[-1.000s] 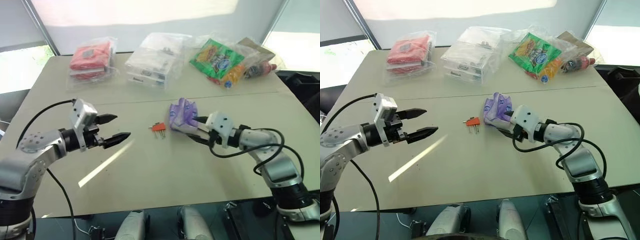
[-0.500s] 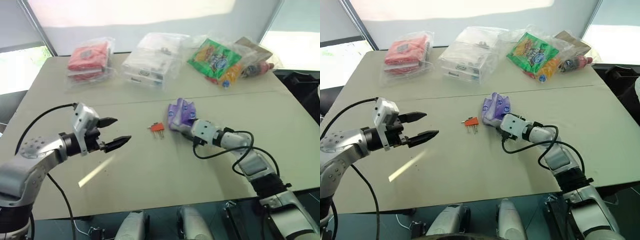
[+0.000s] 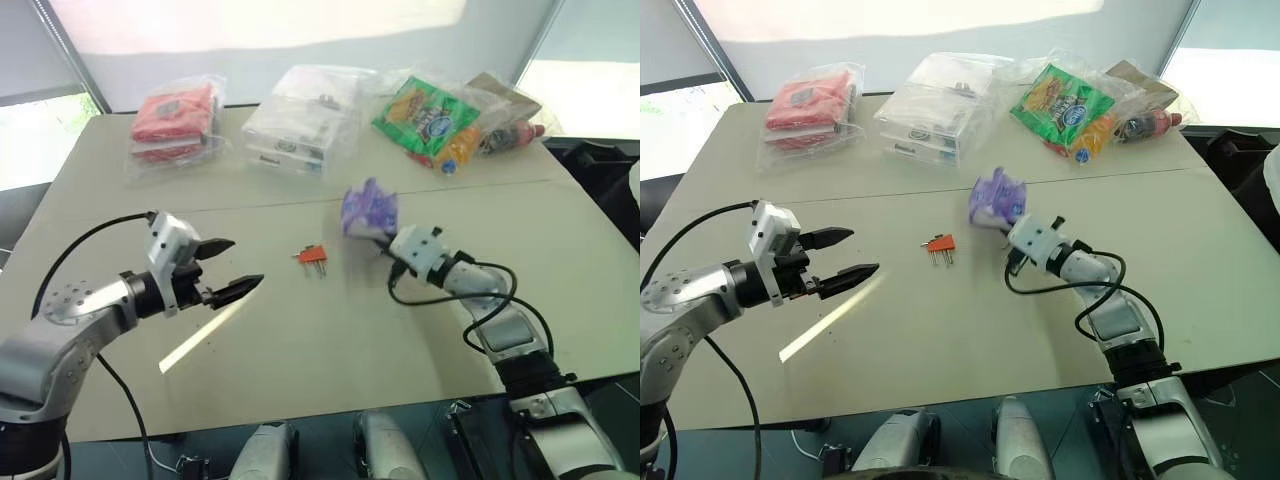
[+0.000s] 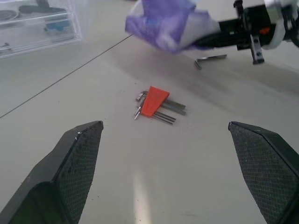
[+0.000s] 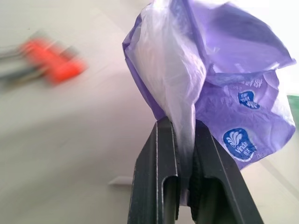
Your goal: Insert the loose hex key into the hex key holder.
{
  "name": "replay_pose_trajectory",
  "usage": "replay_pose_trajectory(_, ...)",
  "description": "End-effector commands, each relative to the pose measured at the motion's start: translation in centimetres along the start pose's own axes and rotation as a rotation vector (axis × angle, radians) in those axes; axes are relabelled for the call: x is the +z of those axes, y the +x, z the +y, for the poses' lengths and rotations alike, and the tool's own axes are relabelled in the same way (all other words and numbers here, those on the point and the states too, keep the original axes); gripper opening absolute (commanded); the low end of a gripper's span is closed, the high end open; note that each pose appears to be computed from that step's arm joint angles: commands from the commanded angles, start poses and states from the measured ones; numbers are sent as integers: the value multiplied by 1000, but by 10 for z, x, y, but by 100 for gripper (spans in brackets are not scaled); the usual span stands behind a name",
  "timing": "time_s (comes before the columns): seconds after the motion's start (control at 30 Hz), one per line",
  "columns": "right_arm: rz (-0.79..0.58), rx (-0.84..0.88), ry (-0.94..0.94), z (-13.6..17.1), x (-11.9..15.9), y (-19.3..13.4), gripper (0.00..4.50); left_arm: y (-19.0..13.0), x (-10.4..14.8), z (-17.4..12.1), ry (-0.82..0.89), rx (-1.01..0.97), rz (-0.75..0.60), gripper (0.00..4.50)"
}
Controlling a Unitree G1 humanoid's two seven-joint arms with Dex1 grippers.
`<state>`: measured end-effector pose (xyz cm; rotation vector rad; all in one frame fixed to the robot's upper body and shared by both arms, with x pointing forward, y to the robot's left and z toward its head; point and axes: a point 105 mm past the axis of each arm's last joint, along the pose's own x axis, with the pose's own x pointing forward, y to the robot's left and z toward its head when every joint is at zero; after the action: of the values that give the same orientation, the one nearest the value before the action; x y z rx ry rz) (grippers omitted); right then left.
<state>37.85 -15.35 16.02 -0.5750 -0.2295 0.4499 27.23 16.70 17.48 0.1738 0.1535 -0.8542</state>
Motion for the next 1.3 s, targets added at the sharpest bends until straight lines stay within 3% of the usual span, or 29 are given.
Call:
replay_pose_trajectory(0.03,51,-460,-18,-85,1,-16,4,2,9,-2,36,-13,-36,450)
replay_pose_trajectory(0.17,345,-764,71,-131,-55,-53,4,7,9,-2,38,-24,-39,450)
replay_pose_trajectory(0.37,526,-964,71,-170,-88,-92,4,13,11,0,46,-35,-45,450)
replay_pose_trajectory(0.57,627,-1054,203,-178,-113,-115,4,14,11,1,49,-35,-46,450)
replay_pose_trajectory(0.6,631,-1060,224,-178,-115,-116,60,14,11,1,49,-35,-46,450)
replay_pose_trajectory(0.67,632,-1065,260,-176,-117,-116,115,15,11,0,49,-34,-46,450)
replay_pose_trajectory(0.87,593,-1117,339,-177,-112,-119,415,15,11,1,51,-30,-47,450)
replay_pose_trajectory(0.9,578,-1128,340,-178,-109,-119,442,15,11,2,51,-30,-47,450)
replay_pose_trajectory(0.93,541,-1136,328,-181,-102,-118,442,14,11,2,52,-30,-47,450)
replay_pose_trajectory(1.07,189,-880,225,-173,-32,-71,442,14,12,2,52,-30,-51,450)
replay_pose_trajectory(1.17,33,-640,212,-153,5,-43,442,15,13,2,48,-35,-52,450)
replay_pose_trajectory(1.3,-53,-94,194,-88,42,-4,442,15,14,4,50,-44,-49,450)
